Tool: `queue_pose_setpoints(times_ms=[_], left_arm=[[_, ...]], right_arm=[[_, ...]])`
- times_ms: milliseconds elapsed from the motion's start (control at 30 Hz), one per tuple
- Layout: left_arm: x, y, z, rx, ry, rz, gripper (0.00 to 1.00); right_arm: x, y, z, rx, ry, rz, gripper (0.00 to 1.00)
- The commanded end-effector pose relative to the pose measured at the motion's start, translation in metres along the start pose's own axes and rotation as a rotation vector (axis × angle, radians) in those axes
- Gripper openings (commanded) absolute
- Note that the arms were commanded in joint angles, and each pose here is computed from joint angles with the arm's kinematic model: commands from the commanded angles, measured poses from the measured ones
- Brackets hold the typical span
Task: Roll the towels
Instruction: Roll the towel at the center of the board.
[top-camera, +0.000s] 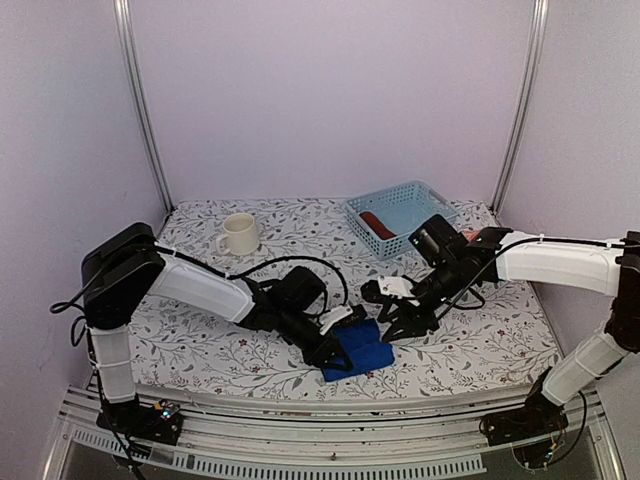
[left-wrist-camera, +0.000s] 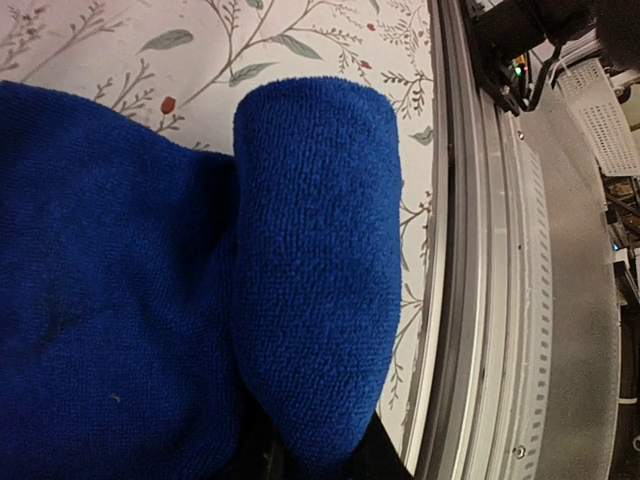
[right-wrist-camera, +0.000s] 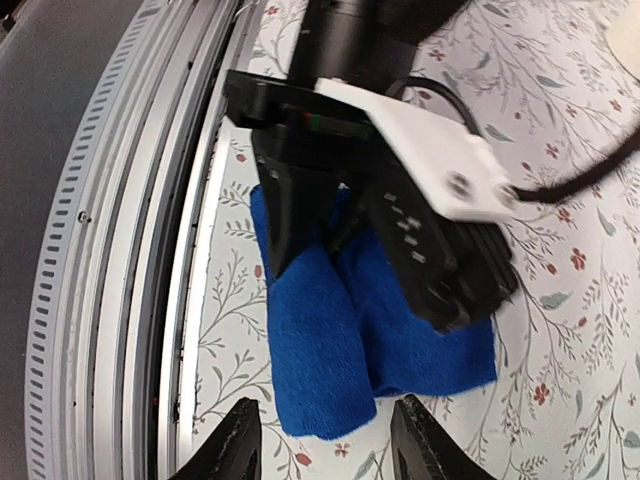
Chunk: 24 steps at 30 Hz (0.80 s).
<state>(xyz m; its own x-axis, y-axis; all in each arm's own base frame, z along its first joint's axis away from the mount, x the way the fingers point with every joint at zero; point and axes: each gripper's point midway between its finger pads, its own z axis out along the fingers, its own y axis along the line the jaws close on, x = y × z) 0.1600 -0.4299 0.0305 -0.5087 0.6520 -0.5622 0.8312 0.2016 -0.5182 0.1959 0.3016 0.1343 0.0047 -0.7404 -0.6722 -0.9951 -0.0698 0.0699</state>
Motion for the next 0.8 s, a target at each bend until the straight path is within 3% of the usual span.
queue_pose_setpoints(times_ms=[0, 367, 533, 600, 767], left_arm=[[0.06, 0.005, 0.016, 0.051, 0.178, -0.174, 0.03], [0.067, 0.014, 0.016, 0.027, 0.183, -0.194, 0.02], [0.063, 0.015, 0.012, 0.016, 0.171, -0.181, 0.04], [0.058, 0.015, 0.007, 0.005, 0.156, -0.159, 0.1], [0.034, 0.021, -0.027, -0.158, 0.037, -0.064, 0.38]], right_arm=[[-0.012, 0.005, 0.024, 0.086, 0.033, -0.21, 0.47], [0.025, 0.03, 0.094, 0.064, 0.207, -0.323, 0.52], [0.048, 0.029, 0.11, 0.066, 0.286, -0.315, 0.45], [0.059, 0.025, 0.116, 0.077, 0.327, -0.298, 0.4], [0.073, 0.035, 0.118, 0.021, 0.357, -0.237, 0.22]])
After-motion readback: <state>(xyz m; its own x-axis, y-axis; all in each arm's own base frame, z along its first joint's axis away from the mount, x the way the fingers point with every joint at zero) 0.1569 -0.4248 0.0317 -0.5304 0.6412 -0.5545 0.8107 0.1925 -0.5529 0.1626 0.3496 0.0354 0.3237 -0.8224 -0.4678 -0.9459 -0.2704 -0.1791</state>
